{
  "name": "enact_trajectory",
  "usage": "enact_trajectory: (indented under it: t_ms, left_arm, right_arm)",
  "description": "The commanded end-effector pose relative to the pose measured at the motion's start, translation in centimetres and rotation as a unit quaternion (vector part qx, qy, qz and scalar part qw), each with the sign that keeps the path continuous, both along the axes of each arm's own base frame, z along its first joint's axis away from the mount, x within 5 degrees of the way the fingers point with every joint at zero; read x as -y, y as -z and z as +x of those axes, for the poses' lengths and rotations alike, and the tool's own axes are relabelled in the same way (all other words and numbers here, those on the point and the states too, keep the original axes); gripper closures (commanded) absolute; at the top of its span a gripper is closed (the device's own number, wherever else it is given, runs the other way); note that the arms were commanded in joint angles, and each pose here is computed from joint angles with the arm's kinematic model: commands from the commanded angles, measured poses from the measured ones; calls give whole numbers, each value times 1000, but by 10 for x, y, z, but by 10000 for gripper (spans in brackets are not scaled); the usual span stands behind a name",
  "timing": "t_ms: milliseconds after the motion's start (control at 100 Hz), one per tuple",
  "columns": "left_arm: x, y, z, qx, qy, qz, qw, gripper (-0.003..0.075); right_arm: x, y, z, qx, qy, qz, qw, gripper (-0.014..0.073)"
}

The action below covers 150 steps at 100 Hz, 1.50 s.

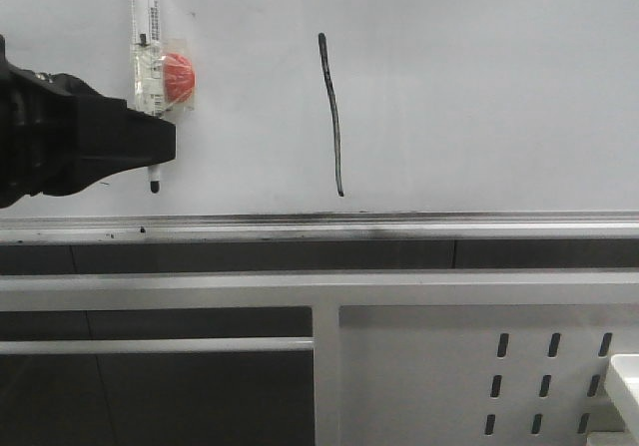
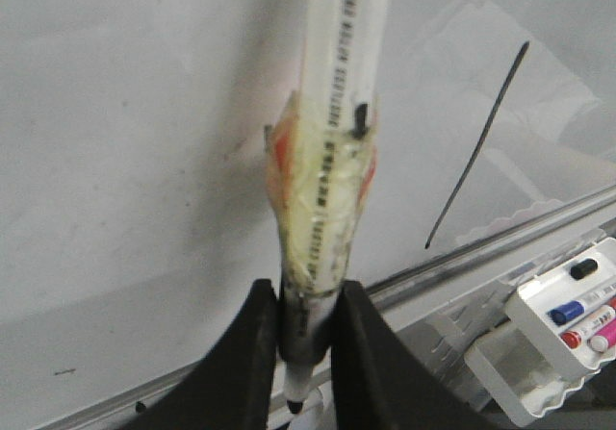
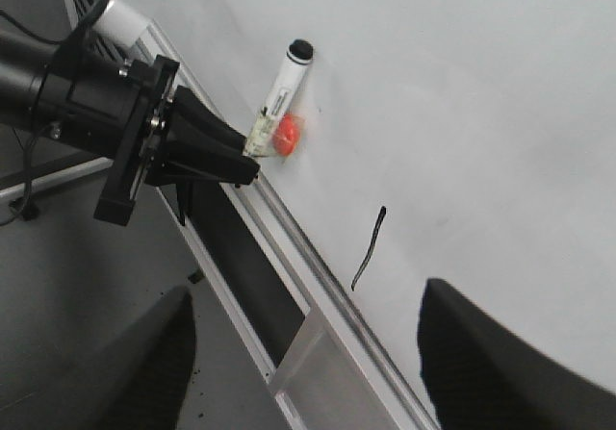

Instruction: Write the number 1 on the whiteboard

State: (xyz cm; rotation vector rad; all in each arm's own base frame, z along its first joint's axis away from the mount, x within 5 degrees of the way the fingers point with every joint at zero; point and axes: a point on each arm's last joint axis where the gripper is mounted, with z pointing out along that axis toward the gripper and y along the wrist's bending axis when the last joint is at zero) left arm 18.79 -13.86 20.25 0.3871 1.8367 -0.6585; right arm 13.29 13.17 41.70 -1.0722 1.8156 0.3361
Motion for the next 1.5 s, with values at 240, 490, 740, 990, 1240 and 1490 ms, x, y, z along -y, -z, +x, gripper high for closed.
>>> enact_trajectory:
  t_ms: [240,490,740,990,1240,1490]
  left_arm:
    - [3,0,12,12,-29,-32,999,740]
    - [4,-3,15,37,-30,-54,997,740]
    - [1,-5,18,36,-57,-74,995,740]
    - [1,-2,18,28,-60,-70,995,740]
    - [2,2,20,25,-61,-67,996,739]
    - [2,-1,20,35,-60,-74,995,597]
  right_arm:
    - [-9,-1,13,8,7,4,1000,152]
    - [-11,1,15,5,7,1,1000,152]
    - [-11,1,15,5,7,1,1000,152]
    - [-11,1,15,5,7,1,1000,152]
    - [-11,1,15,5,7,1,1000,152]
    - [-11,1,15,5,7,1,1000,152]
